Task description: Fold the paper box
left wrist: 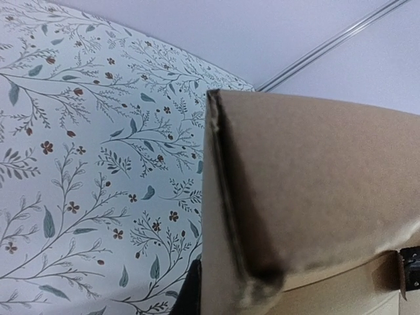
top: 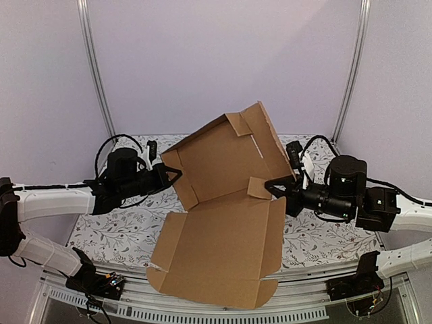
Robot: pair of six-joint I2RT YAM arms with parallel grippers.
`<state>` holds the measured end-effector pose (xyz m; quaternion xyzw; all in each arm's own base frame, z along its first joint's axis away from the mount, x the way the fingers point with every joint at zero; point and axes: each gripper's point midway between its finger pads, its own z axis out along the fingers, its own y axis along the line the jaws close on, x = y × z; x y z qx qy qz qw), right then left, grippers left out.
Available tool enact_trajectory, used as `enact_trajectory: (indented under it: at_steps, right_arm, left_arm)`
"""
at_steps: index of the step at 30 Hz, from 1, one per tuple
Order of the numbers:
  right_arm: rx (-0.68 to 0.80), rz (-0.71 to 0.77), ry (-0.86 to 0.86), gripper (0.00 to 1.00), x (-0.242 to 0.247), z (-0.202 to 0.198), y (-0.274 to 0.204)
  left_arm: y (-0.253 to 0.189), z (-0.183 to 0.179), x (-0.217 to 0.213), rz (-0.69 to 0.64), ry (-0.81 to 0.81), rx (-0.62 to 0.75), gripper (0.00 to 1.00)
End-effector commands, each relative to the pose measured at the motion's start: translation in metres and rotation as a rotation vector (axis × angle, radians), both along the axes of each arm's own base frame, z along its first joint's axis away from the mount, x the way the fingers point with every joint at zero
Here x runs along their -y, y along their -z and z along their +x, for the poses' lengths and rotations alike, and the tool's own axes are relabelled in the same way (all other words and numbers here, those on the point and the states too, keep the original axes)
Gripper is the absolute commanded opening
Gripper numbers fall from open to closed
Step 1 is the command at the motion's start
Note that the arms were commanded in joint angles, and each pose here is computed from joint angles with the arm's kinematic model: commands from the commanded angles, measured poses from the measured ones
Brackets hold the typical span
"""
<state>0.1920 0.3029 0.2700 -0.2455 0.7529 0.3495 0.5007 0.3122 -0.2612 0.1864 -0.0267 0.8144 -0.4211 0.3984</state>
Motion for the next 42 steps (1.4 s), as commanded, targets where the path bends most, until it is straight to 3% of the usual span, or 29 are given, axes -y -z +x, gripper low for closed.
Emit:
enact_trajectory:
  at_steps: [1,9,20,33,42]
  right_arm:
    - [-0.017,-0.152,0.027,0.04,0.024,-0.005,0.019]
    - [-0.007,-0.243,0.035,0.12,0.061,-0.020,0.004]
    - [0.000,-0.268,0.076,0.33,0.097,-0.030,-0.017]
    - [-0.016,-0.169,-0.135,0.56,0.052,-0.049,-0.046]
    - [-0.056,-0.100,-0.335,0.61,0.014,-0.070,-0.049]
  left_arm:
    - [-0.027,0.009,0.000,-0.030,0.000,0.063,0.00]
    - [-0.018,0.010,-0.008,0.073,-0.003,0.124,0.00]
    - [-0.018,0.007,-0.007,0.165,0.056,0.228,0.00]
    - [-0.024,-0.006,-0.003,0.203,0.146,0.356,0.00]
    - [-0.023,-0.011,-0.001,0.203,0.176,0.362,0.00]
